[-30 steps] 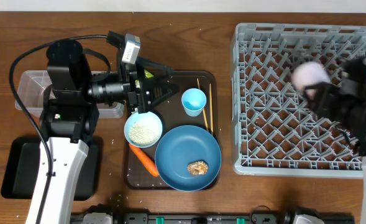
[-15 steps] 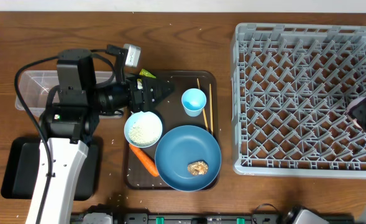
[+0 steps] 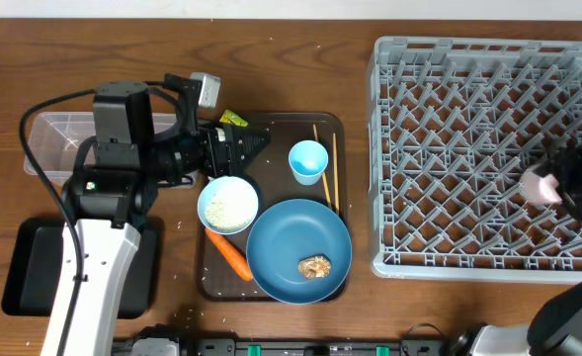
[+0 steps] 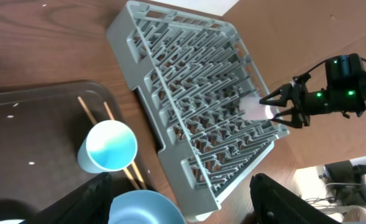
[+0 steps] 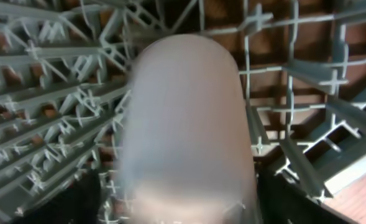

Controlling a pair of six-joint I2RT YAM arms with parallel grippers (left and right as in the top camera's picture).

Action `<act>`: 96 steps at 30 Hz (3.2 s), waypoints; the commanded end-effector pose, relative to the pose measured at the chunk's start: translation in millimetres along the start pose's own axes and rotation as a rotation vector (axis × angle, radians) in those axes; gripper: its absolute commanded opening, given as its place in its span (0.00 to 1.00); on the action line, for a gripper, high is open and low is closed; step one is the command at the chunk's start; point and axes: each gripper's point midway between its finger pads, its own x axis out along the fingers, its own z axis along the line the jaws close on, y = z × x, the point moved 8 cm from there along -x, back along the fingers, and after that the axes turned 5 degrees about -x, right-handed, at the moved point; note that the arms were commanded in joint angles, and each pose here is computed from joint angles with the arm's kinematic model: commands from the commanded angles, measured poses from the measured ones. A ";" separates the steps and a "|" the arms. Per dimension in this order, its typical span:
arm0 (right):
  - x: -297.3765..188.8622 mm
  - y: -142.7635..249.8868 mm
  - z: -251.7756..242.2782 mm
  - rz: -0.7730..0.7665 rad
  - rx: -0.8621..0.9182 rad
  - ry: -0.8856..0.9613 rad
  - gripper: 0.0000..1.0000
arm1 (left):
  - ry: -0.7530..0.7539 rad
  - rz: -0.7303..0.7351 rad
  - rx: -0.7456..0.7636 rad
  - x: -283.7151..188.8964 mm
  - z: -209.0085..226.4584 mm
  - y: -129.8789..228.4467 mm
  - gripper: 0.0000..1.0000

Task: Sort waste into correct bins and load items into the dishwasher rack
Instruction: 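Place the pink cup upside down in the dish rack with right gripper, then grasp the blue cup with the left gripper and pass to right gripper, then place the blue cup in the dish rack with the right gripper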

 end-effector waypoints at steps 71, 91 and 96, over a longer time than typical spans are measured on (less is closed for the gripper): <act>-180.2 259.7 214.3 -0.241 -1.863 -1.610 0.92 | 0.694 0.190 0.205 3.8 -63.0 -0.4 0.06; -190.1 249.4 218.1 -0.210 -1.609 -1.384 0.54 | 0.602 0.096 0.297 8.7 -60.1 -13.2 0.86; -186.6 186.7 184.2 -0.365 -1.193 -0.944 0.55 | 0.421 0.000 0.276 12.1 -42.4 -25.9 0.92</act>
